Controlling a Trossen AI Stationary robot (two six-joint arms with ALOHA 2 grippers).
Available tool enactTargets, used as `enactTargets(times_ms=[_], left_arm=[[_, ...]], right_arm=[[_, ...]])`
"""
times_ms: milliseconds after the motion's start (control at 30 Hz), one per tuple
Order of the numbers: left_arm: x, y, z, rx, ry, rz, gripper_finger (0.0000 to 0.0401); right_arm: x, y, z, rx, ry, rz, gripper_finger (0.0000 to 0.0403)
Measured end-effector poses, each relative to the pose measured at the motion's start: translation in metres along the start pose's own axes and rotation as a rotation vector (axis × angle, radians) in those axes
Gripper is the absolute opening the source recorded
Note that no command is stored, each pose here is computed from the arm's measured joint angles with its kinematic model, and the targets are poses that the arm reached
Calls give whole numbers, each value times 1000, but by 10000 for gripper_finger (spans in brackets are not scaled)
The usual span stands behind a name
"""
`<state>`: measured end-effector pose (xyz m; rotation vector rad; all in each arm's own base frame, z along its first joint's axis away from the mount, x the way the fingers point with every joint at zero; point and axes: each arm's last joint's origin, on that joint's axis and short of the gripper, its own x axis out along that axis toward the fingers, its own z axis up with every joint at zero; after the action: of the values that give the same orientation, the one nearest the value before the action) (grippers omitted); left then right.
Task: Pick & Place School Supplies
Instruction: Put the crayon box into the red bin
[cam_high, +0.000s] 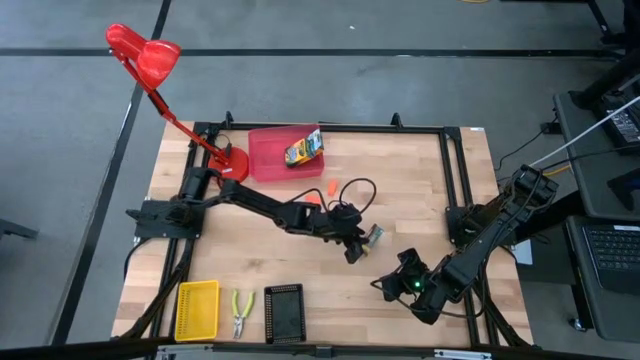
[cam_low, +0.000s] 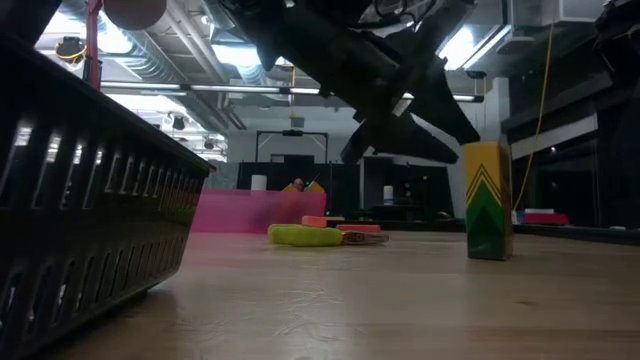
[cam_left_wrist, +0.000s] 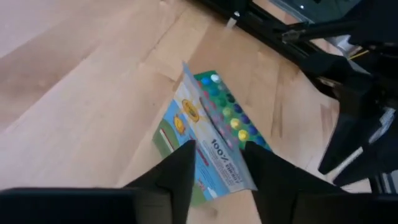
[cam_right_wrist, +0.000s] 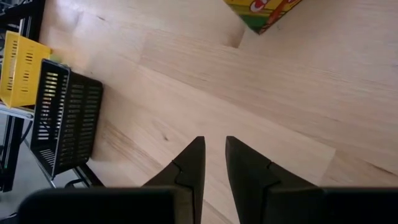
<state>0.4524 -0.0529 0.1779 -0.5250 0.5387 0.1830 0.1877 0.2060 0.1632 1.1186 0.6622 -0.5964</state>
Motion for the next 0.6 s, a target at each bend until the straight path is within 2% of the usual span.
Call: enactTargets(times_ms=[200,233,433,600], left_arm=[[2,8,6,-25,-4,-12,19],[2,8,7,-25,-9,-14,11],[1,16,19,-44,-57,-17,3],[-14,29,51,-74,-165,-22,3]], right_arm=[[0,0,0,2,1,2,68],[0,0,0,2,1,2,68],[0,1,0,6,-18,12,68],[0,1,1,10,-45,29,68]])
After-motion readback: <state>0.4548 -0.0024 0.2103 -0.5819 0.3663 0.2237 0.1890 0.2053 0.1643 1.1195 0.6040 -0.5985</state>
